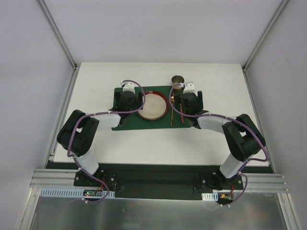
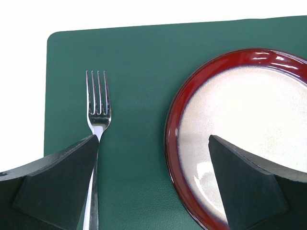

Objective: Set the dinner table for one person
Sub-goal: Reset both arms

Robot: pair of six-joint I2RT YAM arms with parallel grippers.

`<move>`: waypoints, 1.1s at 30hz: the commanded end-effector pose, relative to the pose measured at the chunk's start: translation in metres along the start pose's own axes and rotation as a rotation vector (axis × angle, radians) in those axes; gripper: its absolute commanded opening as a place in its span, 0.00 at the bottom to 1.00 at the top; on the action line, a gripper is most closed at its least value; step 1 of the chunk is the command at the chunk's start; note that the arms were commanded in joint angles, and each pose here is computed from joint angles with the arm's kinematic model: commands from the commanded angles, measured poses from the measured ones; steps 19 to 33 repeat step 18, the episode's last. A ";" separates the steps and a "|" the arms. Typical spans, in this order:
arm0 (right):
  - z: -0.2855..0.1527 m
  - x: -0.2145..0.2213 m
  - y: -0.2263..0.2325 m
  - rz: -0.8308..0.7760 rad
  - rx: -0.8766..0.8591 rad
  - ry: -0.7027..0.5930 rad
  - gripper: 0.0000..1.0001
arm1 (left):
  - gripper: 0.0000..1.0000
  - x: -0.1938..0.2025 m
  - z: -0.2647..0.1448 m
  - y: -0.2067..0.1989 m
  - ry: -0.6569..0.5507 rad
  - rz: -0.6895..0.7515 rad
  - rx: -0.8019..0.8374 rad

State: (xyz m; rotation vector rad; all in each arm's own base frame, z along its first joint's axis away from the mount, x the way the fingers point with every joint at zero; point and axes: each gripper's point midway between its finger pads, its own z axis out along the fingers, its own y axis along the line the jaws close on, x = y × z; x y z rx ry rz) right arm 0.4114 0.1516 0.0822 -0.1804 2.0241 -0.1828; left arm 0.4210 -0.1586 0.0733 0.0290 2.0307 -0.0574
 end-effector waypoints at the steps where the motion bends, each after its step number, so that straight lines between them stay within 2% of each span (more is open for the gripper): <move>1: 0.002 -0.022 0.006 0.024 -0.011 -0.045 1.00 | 0.99 -0.018 0.001 -0.006 -0.047 -0.001 -0.001; 13: -0.003 -0.021 0.002 0.043 -0.010 -0.078 1.00 | 0.99 -0.020 0.001 -0.008 -0.050 0.008 0.002; 33: 0.000 -0.021 0.007 0.022 -0.024 -0.061 1.00 | 0.99 -0.019 0.002 -0.009 -0.049 0.011 0.002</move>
